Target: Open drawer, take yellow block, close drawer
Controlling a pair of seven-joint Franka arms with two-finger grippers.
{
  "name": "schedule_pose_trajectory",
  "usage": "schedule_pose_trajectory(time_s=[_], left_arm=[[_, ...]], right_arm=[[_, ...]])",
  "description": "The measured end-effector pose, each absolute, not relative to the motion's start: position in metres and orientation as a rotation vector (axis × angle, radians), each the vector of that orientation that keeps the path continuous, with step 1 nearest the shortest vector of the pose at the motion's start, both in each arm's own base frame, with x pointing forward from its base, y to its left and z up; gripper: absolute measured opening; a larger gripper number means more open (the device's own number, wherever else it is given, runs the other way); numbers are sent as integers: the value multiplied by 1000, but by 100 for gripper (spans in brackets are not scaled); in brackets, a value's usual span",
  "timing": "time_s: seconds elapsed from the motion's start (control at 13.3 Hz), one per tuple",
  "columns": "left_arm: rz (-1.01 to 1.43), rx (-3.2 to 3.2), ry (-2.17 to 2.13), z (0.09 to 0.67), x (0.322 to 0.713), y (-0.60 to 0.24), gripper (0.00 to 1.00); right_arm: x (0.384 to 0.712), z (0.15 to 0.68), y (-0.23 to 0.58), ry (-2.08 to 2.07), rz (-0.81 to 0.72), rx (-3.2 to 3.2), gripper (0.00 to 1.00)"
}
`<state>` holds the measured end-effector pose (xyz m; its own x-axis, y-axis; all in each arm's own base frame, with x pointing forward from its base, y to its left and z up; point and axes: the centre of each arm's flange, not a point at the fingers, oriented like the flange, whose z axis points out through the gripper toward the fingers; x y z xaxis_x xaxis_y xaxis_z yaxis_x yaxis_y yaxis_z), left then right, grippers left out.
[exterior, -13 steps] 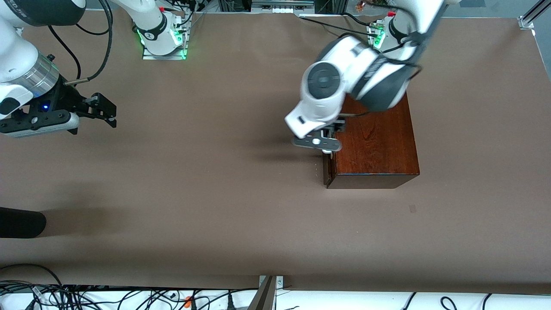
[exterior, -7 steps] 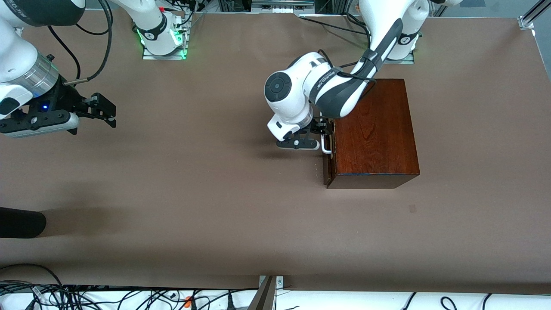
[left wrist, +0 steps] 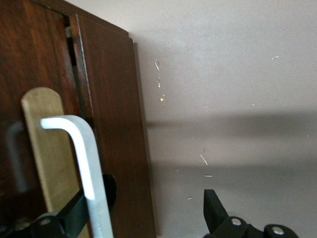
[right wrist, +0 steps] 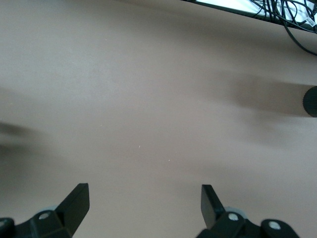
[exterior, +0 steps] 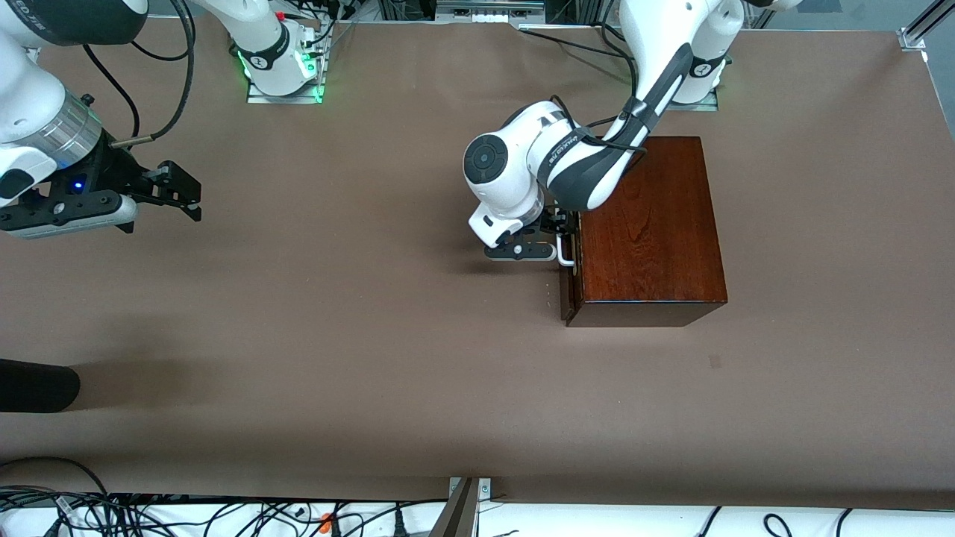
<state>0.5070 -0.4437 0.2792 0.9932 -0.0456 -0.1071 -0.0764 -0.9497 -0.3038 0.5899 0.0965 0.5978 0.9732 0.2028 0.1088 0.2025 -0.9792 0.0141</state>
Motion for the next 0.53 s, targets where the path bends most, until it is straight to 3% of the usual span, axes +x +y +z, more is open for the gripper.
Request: schedule_pose_trajectory(time_s=[0.53], left_arm=[[75,-2859,83,271,496,-459,100]], right_arm=[[590,598,96,320,172,3118,100]])
